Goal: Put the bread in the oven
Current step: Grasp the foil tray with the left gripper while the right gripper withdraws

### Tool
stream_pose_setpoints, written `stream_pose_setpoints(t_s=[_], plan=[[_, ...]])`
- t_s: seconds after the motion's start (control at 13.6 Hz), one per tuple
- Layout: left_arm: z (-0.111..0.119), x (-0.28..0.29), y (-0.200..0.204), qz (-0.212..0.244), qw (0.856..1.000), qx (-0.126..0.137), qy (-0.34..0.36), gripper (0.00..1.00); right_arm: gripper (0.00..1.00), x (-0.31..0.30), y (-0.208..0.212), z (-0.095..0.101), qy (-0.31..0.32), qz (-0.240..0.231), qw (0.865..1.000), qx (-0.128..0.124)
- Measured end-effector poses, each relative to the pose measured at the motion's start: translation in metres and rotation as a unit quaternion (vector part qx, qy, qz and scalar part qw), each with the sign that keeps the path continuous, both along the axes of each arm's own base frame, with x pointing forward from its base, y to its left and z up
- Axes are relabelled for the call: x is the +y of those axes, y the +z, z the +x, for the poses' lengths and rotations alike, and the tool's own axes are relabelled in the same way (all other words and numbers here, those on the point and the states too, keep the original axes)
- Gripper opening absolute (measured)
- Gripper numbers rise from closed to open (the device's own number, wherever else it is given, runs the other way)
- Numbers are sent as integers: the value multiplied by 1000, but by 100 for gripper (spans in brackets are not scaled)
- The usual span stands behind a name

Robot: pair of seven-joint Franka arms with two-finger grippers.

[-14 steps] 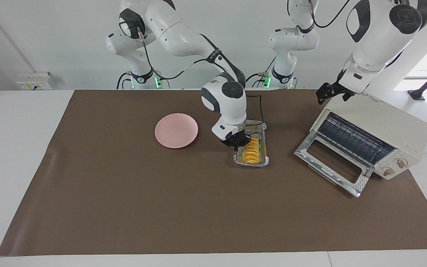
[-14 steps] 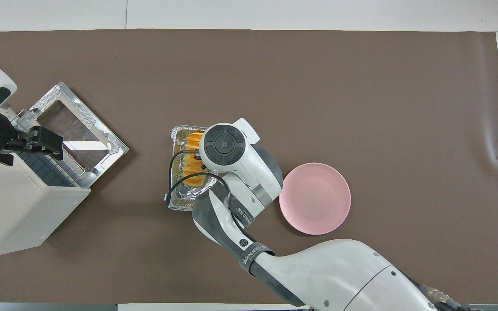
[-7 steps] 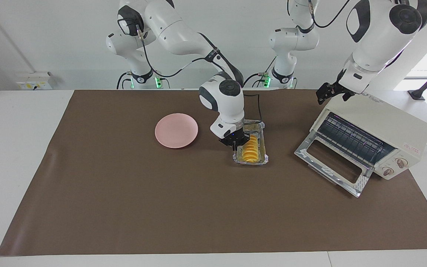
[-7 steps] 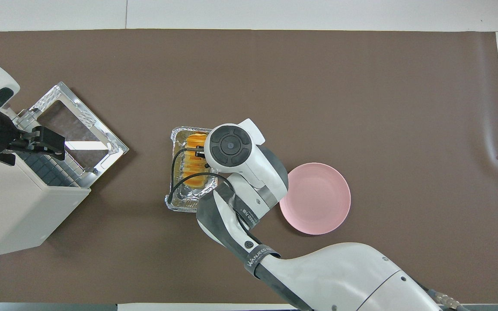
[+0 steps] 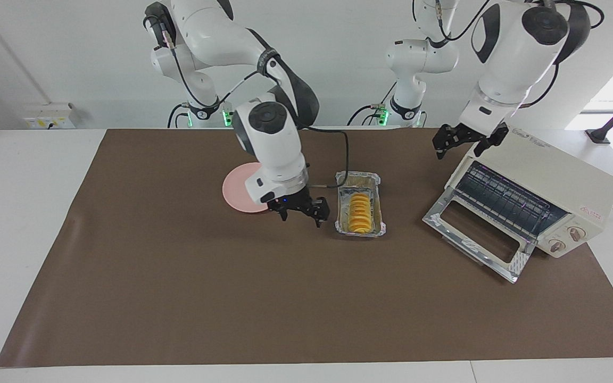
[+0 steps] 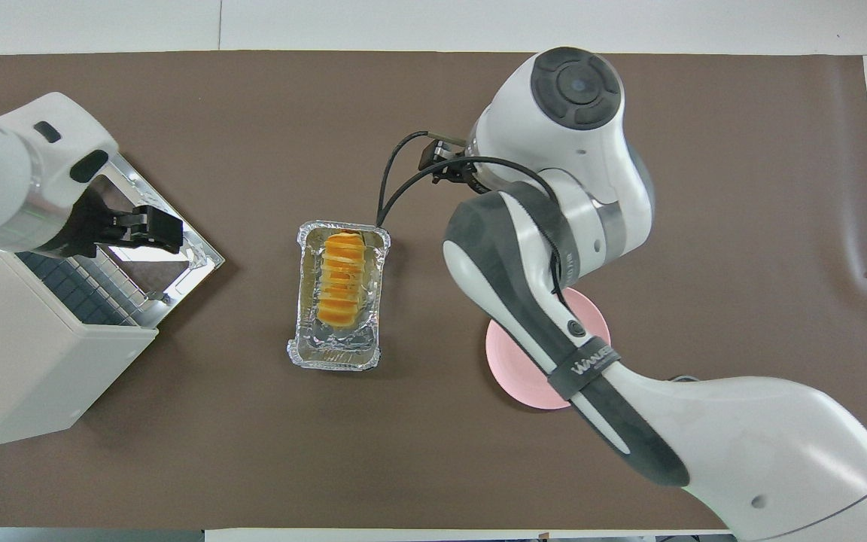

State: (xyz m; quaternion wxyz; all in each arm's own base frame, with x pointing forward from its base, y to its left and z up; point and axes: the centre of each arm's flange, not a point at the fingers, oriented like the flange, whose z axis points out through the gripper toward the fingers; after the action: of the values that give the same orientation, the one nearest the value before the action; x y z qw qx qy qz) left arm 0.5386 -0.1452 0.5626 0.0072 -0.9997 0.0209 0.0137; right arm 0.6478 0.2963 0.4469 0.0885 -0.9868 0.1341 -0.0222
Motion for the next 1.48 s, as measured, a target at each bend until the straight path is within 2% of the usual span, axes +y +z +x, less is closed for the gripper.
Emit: stream_pose_setpoints(t_s=[0.22, 0.37, 0.52, 0.74, 0.96, 1.11, 1.4, 1.48], plan=[[-12, -80, -46, -8, 1000, -15, -13, 100, 100, -96, 15, 24, 86, -17, 996, -4], [-19, -132, -86, -10, 1000, -12, -19, 100, 100, -161, 18, 34, 91, -22, 996, -4], [-31, -169, -129, -10, 999, -7, -35, 100, 100, -229, 27, 35, 90, -26, 996, 5], [-54, -197, -170, -14, 999, -11, -46, 100, 100, -305, 60, 17, 109, -29, 994, 15], [-67, -212, -190, -12, 999, -7, -47, 100, 100, -312, 100, -10, 142, -34, 989, 27], [-71, -224, -204, -15, 999, -9, -39, 100, 100, -306, 129, -27, 159, -43, 986, 22], [-80, -247, -239, -16, 1000, -7, -19, 90, 100, -306, 165, -54, 189, -71, 979, 19], [-79, -246, -242, -15, 1000, -7, -17, 81, 100, -305, 170, -59, 195, -79, 977, 20]])
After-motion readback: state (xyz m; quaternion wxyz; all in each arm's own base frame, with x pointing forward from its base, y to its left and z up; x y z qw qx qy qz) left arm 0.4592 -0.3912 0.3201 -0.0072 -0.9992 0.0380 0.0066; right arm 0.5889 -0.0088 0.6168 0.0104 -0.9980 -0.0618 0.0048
